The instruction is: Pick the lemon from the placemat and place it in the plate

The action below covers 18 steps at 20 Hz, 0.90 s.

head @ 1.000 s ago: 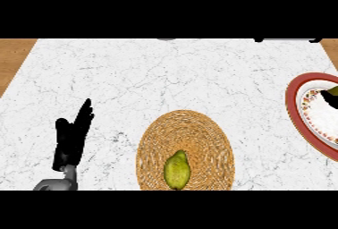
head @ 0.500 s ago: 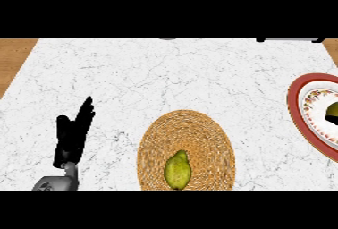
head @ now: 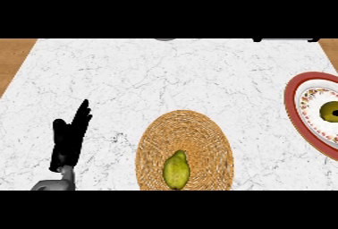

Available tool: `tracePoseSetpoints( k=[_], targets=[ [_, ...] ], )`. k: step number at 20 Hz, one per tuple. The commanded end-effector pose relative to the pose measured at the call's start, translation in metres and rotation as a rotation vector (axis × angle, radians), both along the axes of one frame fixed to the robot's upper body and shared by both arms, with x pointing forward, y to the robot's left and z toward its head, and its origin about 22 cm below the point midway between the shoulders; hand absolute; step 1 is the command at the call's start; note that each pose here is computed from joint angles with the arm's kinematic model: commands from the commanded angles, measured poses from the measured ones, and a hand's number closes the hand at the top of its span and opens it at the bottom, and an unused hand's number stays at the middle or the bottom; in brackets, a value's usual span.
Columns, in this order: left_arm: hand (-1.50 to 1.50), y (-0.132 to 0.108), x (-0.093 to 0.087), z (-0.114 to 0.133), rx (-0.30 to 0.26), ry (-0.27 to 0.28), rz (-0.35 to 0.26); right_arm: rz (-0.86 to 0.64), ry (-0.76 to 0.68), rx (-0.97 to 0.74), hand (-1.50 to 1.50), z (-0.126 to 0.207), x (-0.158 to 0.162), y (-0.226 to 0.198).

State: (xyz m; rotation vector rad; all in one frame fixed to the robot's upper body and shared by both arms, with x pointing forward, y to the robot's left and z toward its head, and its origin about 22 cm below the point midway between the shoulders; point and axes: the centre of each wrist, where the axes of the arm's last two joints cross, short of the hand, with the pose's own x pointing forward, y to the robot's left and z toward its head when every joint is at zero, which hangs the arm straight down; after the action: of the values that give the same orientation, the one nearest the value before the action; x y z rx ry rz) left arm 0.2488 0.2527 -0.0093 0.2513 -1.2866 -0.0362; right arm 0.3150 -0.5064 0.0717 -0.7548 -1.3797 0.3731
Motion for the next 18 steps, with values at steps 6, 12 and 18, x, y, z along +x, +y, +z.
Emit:
tracePoseSetpoints(
  k=[6,12,18],
  targets=[
    [0.0,0.0,0.006,0.007,0.005,0.001,-0.014,-0.028,-0.241,0.367,-1.5,0.008,-0.03,-0.039],
    [0.0,0.001,-0.004,0.001,-0.014,-0.007,-0.011,0.015,-0.246,0.41,-1.5,-0.016,-0.073,-0.06],
    [0.0,-0.001,0.015,-0.004,0.004,-0.013,-0.011,0.067,-0.276,0.394,-1.5,-0.015,-0.053,-0.047]
  ],
)
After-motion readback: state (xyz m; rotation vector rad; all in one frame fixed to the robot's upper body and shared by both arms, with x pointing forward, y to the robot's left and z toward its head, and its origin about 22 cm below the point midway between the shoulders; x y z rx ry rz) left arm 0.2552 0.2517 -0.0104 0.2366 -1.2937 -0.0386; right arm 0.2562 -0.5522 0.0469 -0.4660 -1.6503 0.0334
